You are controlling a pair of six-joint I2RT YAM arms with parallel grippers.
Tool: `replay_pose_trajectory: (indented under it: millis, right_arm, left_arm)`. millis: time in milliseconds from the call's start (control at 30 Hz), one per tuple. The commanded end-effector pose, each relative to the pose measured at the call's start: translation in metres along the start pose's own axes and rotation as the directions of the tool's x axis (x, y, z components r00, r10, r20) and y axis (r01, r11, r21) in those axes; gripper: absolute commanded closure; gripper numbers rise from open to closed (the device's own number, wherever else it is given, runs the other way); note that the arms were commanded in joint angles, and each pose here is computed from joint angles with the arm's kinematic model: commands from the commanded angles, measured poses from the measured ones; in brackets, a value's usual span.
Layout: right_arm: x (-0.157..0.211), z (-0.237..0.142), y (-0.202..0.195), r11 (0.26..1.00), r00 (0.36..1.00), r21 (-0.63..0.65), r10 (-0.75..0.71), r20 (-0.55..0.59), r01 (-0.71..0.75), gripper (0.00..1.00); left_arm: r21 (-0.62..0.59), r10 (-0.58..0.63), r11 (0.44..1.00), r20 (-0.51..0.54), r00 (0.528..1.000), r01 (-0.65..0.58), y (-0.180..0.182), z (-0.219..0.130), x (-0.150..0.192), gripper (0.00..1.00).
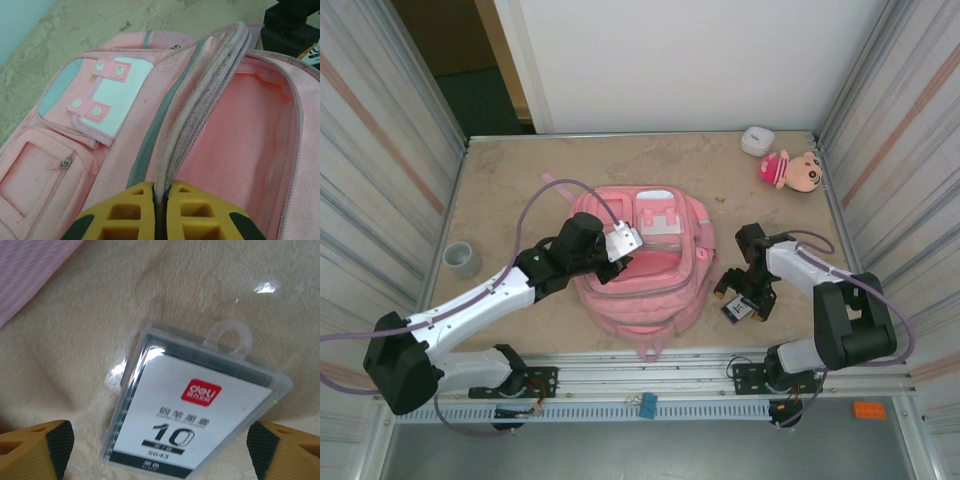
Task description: Pack the student bag
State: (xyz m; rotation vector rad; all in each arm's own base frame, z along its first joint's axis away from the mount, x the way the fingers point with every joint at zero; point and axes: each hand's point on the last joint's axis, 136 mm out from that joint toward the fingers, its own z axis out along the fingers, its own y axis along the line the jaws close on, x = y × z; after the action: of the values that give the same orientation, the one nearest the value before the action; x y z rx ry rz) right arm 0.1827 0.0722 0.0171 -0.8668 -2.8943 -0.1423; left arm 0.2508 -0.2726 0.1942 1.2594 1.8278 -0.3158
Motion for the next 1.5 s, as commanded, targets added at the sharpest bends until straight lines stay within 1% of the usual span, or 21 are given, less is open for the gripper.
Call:
replay_pose_trajectory:
  millis: [0,100,133,200,300,367,433,533,600,667,733,833,900,933,967,1000,1067,1100,1233,1367,1467]
  right_arm:
    - [-0.001,0.011,-0.008,0.998,0.999,0.050,0.035,0.011,-0.036,0.12]
    - [-0.002,0.020,-0.011,0.997,0.999,0.066,0.040,0.005,-0.041,0.20]
    - [-0.002,0.021,-0.012,0.997,0.999,0.073,0.040,0.006,-0.041,0.20]
    - [-0.004,0.019,-0.012,0.996,0.999,0.082,0.033,0.017,-0.035,0.29]
    - [-0.005,0.012,-0.009,0.997,0.999,0.073,0.021,0.031,-0.023,0.39]
    - [-0.007,0.004,-0.008,0.998,0.999,0.058,0.010,0.053,-0.013,0.41]
    - [-0.008,-0.005,-0.002,1.000,0.997,0.014,-0.007,0.080,0.006,0.42]
    - [-0.011,-0.026,0.011,0.995,0.988,-0.080,-0.046,0.144,0.058,0.43]
    - [-0.013,-0.047,0.023,0.978,0.972,-0.162,-0.092,0.218,0.129,0.44]
    - [-0.016,-0.072,0.037,0.945,0.940,-0.243,-0.139,0.313,0.220,0.44]
    - [-0.017,-0.103,0.054,0.883,0.886,-0.327,-0.178,0.428,0.336,0.45]
    - [-0.011,-0.156,0.081,0.720,0.740,-0.407,-0.218,0.636,0.562,0.48]
    - [-0.002,-0.188,0.096,0.590,0.606,-0.391,-0.220,0.764,0.707,0.52]
    - [0.003,-0.203,0.102,0.527,0.534,-0.362,-0.217,0.817,0.768,0.53]
    - [0.011,-0.216,0.109,0.456,0.447,-0.313,-0.222,0.867,0.833,0.54]
    - [0.020,-0.230,0.115,0.385,0.345,-0.243,-0.223,0.912,0.890,0.54]
    - [0.039,-0.243,0.125,0.264,0.169,-0.100,-0.253,0.953,0.959,0.54]
    - [0.051,-0.246,0.131,0.193,0.076,-0.021,-0.279,0.957,0.981,0.52]
    - [0.088,-0.236,0.150,-0.030,-0.200,0.204,-0.377,0.904,0.979,0.52]
    - [0.112,-0.213,0.170,-0.199,-0.450,0.404,-0.410,0.793,0.893,0.52]
    - [0.123,-0.201,0.187,-0.269,-0.586,0.521,-0.385,0.713,0.810,0.51]
  left_arm:
    - [-0.046,-0.015,0.999,0.089,0.996,0.019,0.012,-0.011,-0.020,1.00]
    - [-0.048,-0.015,0.999,0.088,0.996,0.020,0.012,-0.011,-0.019,1.00]
    - [-0.049,-0.014,0.999,0.089,0.996,0.018,0.012,-0.011,-0.019,1.00]
    - [-0.049,-0.017,0.999,0.092,0.996,0.021,0.012,-0.011,-0.020,1.00]
    - [-0.050,-0.025,0.998,0.104,0.994,0.030,0.013,-0.013,-0.023,1.00]
    - [-0.049,-0.032,0.998,0.111,0.993,0.038,0.013,-0.014,-0.025,1.00]
    - [-0.050,-0.039,0.998,0.121,0.992,0.045,0.014,-0.017,-0.028,1.00]
    - [-0.056,-0.059,0.996,0.133,0.989,0.067,0.015,-0.021,-0.029,1.00]
    - [-0.059,-0.089,0.993,0.147,0.985,0.098,0.017,-0.023,-0.030,1.00]
    - [-0.053,-0.132,0.988,0.157,0.979,0.142,0.020,-0.023,-0.030,1.00]
    - [-0.043,-0.184,0.980,0.169,0.968,0.193,0.022,-0.024,-0.030,1.00]
    - [-0.020,-0.236,0.969,0.204,0.950,0.245,0.023,-0.025,-0.033,1.00]
    - [0.000,-0.264,0.962,0.226,0.937,0.272,0.023,-0.024,-0.034,1.00]
    - [0.003,-0.277,0.959,0.233,0.932,0.284,0.024,-0.024,-0.035,1.00]
    - [0.007,-0.292,0.954,0.237,0.927,0.298,0.024,-0.024,-0.035,1.00]
    - [0.012,-0.300,0.952,0.241,0.923,0.307,0.025,-0.023,-0.035,1.00]
    - [0.026,-0.315,0.947,0.253,0.915,0.319,0.024,-0.024,-0.037,1.00]
    - [0.035,-0.322,0.945,0.258,0.911,0.324,0.025,-0.024,-0.038,1.00]
    - [0.069,-0.346,0.938,0.273,0.898,0.340,0.024,-0.026,-0.044,1.00]
    - [0.079,-0.363,0.931,0.292,0.885,0.356,0.027,-0.031,-0.047,1.00]
    - [0.088,-0.379,0.925,0.310,0.872,0.371,0.030,-0.036,-0.051,1.00]
